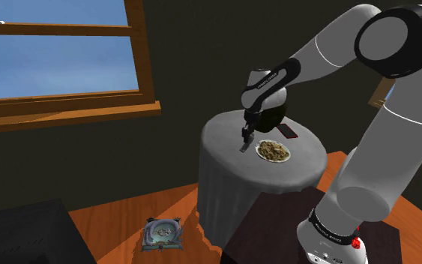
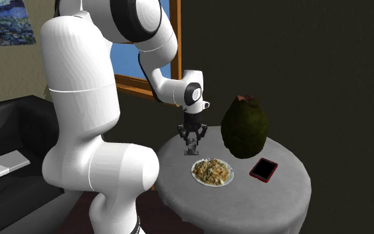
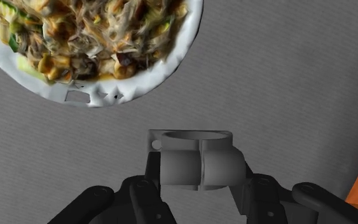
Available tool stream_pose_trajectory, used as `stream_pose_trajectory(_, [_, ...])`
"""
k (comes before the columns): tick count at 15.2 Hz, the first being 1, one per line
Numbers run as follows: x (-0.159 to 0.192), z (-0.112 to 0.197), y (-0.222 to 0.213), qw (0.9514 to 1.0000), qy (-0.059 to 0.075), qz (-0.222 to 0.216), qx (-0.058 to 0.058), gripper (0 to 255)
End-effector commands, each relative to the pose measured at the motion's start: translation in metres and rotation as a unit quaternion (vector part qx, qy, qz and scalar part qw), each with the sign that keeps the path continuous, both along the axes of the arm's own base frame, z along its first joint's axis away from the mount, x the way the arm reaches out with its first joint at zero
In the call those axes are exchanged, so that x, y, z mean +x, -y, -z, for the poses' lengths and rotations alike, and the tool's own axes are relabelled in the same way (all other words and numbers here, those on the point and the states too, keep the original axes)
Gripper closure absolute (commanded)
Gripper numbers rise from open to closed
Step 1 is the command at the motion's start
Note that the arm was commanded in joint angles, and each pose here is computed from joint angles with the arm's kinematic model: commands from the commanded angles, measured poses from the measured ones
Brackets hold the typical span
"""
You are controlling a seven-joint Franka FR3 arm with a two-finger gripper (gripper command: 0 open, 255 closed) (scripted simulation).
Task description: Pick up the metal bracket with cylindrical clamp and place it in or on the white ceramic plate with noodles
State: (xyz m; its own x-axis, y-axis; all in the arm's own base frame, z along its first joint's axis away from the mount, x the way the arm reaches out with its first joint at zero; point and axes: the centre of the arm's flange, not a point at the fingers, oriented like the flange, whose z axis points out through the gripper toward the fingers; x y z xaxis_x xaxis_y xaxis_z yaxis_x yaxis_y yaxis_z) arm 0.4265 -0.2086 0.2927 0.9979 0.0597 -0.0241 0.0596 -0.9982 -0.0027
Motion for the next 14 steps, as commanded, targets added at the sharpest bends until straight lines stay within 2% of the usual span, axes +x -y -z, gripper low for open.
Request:
stream_pose_trajectory(1, [-0.001, 0.001, 0.000, 1.0000, -0.001, 0.001, 0.000, 255])
stream_pose_trajectory(14, [-0.001, -0.067, 0.000, 1.0000, -0.001, 0.001, 0.000, 255])
